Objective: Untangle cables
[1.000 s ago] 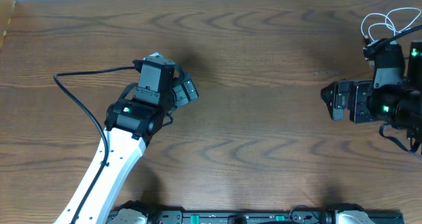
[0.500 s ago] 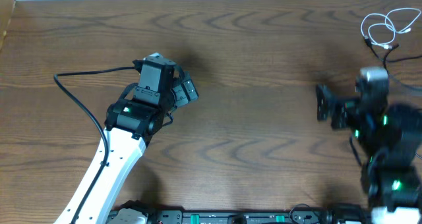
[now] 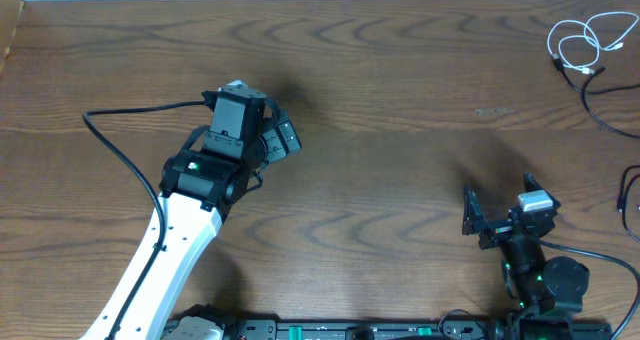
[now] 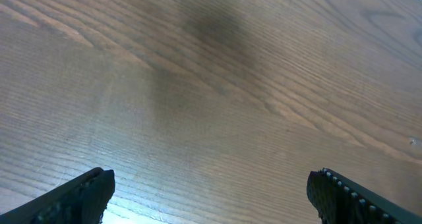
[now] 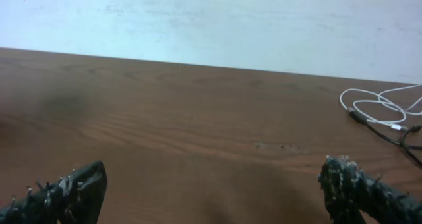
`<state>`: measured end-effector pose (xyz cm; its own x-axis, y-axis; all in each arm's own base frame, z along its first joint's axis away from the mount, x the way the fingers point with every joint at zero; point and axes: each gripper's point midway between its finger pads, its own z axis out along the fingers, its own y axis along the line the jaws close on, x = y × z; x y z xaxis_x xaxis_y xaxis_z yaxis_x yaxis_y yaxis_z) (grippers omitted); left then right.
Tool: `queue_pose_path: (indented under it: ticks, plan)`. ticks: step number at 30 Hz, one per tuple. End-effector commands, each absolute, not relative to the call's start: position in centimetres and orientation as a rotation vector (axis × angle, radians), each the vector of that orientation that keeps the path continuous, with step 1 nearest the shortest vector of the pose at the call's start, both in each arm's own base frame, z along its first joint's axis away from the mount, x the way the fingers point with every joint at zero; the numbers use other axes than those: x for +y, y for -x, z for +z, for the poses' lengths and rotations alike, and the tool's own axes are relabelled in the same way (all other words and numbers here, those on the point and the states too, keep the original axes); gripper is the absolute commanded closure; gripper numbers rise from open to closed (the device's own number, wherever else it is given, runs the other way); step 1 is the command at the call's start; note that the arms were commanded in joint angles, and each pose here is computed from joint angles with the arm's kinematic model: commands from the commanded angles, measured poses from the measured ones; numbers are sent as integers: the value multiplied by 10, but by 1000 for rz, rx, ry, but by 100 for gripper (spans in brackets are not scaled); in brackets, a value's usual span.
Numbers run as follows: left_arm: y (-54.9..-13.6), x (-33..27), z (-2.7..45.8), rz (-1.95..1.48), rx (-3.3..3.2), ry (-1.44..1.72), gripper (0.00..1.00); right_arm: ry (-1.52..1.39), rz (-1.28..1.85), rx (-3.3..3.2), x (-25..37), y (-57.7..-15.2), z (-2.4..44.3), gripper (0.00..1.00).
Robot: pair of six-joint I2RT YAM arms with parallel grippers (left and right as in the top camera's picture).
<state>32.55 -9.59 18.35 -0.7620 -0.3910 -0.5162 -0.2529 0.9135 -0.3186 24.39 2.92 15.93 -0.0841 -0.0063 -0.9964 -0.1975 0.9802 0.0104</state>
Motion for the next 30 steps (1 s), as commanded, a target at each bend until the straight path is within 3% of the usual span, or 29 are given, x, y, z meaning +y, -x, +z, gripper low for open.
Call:
queue_pose_path:
  ticks: [1,30]
  plan:
    - [-327,-93,186,-284,2465,453,2,119,92,1621,18,-245,162,1]
    - [-327,-93,186,-285,2465,453,2,74,46,1631,8,-246,160,1]
